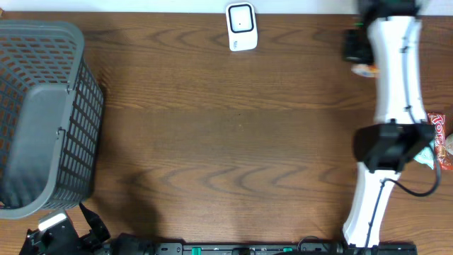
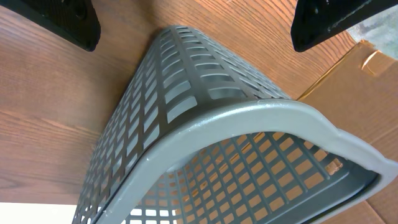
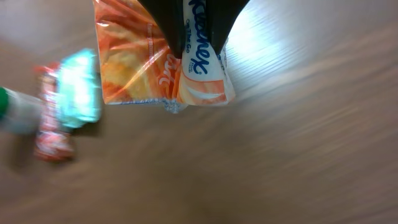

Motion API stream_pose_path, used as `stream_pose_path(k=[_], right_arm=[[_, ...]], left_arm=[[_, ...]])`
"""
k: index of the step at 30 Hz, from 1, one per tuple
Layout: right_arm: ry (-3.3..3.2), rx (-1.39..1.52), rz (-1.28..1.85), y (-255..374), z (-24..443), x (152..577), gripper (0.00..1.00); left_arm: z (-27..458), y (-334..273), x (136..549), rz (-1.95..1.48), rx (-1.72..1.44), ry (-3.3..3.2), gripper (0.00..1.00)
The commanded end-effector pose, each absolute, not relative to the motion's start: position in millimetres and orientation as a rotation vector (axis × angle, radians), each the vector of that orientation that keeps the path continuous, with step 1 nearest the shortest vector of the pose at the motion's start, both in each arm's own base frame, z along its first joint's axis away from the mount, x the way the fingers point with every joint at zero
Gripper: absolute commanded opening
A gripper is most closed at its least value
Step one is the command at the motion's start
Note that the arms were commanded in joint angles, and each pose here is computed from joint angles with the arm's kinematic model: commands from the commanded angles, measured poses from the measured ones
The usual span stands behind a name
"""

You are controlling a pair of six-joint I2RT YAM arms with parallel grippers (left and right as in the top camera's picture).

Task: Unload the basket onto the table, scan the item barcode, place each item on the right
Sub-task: 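Carry the tissue pack to the right edge and release it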

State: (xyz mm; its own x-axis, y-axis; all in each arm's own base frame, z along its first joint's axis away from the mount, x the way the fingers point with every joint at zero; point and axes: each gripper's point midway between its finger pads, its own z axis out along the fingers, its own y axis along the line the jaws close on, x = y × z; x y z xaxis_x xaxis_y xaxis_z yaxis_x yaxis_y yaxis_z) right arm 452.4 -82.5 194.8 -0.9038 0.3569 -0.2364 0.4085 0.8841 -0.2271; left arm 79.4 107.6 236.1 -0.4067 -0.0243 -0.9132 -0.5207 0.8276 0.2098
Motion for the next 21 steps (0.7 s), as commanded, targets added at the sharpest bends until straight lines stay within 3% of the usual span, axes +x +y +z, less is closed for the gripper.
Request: stream_pose_path(k=[1,7,14,15,17,21], right_arm=[[2.855,0.815,-0.542,-153,173,439,0.01],[2.822,1.076,-0.536,-231,130,423,0.01],[2.738,1.210,-0.486,-281,73,422,0.03],[2.729,1.214,-0.466,-282,69,424,0.10],[2.710,1.211,-0.423,-282,66,430,0.58],[2.676,1.169,-0.424,-281,86,439,0.82]], left_arm=[[237,109,78,0.587,-0.404,1.924,0.97],[237,109,78,0.587,-0.404,1.923,0.98],[237,109,78,0.587,-0.404,1.924,0.98],[237,109,78,0.588,-0.404,1.924,0.98],[237,109,78,0.587,-0.404,1.924,0.98],[237,109,78,0.588,-0.404,1.923,0.98]])
